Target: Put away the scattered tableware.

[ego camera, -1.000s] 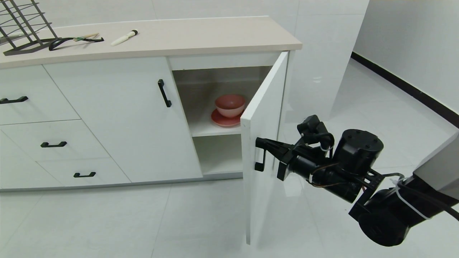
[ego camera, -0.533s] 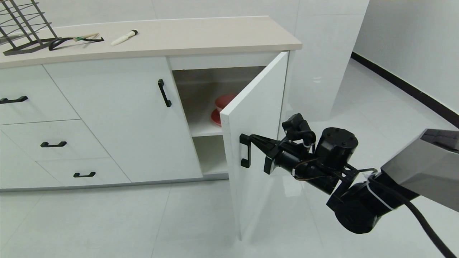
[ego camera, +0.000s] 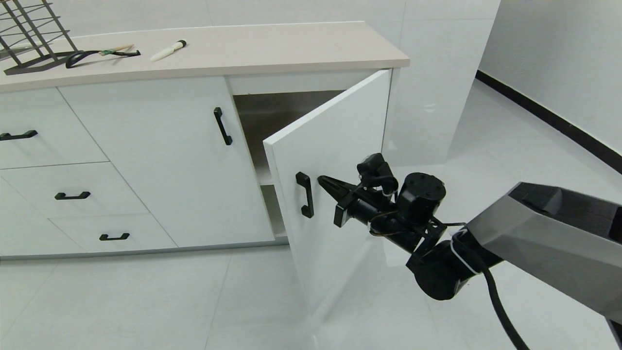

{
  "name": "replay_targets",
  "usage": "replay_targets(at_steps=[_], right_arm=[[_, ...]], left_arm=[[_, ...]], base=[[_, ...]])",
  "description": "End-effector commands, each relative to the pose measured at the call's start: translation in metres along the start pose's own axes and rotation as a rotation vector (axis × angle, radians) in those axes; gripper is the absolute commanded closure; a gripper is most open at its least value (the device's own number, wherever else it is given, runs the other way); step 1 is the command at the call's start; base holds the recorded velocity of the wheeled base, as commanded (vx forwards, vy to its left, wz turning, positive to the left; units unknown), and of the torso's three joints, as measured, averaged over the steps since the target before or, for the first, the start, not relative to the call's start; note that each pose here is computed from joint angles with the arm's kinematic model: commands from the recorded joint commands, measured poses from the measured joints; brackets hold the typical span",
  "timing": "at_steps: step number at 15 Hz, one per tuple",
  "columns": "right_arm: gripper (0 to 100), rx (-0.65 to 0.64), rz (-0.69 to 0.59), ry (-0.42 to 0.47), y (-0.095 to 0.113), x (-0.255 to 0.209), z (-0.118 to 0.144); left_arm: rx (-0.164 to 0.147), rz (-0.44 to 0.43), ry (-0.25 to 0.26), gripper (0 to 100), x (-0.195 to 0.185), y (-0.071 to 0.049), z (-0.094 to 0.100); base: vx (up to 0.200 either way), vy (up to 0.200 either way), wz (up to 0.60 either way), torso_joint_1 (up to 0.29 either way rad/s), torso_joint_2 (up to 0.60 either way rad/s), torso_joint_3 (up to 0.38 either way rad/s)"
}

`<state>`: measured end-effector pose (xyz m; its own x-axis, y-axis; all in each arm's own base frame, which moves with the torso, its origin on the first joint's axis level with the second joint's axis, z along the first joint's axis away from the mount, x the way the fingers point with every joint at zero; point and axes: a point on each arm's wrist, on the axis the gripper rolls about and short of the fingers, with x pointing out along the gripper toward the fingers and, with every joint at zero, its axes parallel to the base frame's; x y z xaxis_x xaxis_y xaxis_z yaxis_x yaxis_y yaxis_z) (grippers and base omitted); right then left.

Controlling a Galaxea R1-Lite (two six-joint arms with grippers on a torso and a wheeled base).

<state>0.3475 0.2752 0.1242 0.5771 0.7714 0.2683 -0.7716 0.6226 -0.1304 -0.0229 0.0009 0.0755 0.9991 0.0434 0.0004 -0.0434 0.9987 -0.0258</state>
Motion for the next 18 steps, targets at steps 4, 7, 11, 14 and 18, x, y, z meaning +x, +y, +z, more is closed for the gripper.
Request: replay_targets(at_steps=[4,7,11,14,18], right_arm=[[100,-0.014,-0.001,-0.048,-0.004,0.021,-0.015],[100,-0.029,-0.004,-0.102,-0.007,0.030,-0.007],[100,-0.020,-0.019,-0.049,-0.009,0.001,0.017],[100,-0.015,-0.034,-0.015,-0.005,-0.046,0.059],[100,-0.018,-0.037,-0.015,0.012,-0.116,0.113]], left_arm=[[0.000,0.000,0.000,0,0.000,0.000,0.000],[0.000,0.000,0.000,0,0.000,0.000,0.000],[0.000,0.001,0.000,0,0.000,0.000,0.000],[0.000,0.000,0.000,0,0.000,0.000,0.000],[-0.002,0.001,0.000,0,0.000,0.000,0.000]], base=[[0.000,0.000,0.00,0.000,0.00,0.000],[0.000,0.000,0.00,0.000,0.00,0.000],[0.000,0.000,0.00,0.000,0.00,0.000],[0.000,0.000,0.00,0.000,0.00,0.000],[0.000,0.000,0.00,0.000,0.00,0.000]])
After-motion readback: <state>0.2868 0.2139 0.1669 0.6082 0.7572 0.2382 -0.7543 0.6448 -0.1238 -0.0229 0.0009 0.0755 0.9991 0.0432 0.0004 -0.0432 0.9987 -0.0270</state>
